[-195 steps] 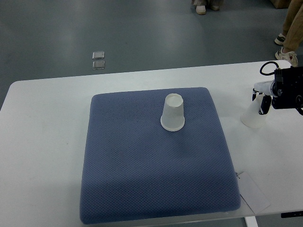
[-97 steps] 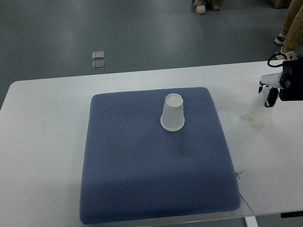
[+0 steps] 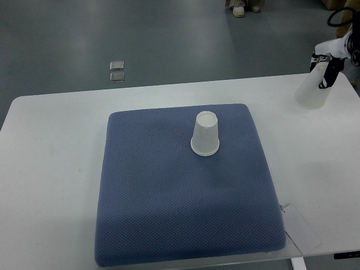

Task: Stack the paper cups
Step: 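Lift the grasped cup up and away from the table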

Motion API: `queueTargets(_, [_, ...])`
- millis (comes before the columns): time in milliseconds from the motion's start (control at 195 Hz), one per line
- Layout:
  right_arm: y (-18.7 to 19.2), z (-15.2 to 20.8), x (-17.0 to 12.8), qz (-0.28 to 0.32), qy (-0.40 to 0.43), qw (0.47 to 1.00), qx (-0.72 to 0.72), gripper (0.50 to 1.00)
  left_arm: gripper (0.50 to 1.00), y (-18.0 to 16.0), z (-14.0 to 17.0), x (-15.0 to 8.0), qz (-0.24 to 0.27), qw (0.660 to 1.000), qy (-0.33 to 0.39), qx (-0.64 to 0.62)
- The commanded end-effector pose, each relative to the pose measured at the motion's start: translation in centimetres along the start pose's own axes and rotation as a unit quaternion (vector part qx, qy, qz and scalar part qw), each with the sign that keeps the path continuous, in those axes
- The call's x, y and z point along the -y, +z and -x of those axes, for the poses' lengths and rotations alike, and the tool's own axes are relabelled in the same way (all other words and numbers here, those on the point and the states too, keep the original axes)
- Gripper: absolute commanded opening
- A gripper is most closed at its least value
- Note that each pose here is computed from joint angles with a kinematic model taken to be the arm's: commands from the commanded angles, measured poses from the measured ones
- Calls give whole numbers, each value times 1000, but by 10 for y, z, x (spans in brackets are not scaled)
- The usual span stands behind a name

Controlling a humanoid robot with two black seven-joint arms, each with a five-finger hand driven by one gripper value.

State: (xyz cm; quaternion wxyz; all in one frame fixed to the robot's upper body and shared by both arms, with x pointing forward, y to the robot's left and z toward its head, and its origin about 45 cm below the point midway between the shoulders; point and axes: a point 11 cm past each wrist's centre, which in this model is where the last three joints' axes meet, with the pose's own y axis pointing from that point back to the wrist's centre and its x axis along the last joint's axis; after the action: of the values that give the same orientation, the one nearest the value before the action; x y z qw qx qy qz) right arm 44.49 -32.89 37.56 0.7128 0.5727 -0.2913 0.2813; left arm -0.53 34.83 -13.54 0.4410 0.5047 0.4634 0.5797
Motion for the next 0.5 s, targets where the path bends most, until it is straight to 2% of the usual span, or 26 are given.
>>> queueTargets(0, [-8, -32, -34, -11, 10, 1000, -8, 639, 1000, 0, 0, 0, 0, 1000, 0, 1])
queueTargets(133, [-17, -68, -76, -22, 31, 999, -18, 639, 1000, 0, 0, 0, 0, 1000, 0, 0])
queueTargets(267, [-22, -87, -104, -27, 41, 998, -27, 637, 1000, 0, 0, 0, 0, 1000, 0, 0])
queueTargets(493, [-24, -99, -123, -24, 49, 998, -44, 637, 1000, -1, 0, 0, -1, 1000, 0, 0])
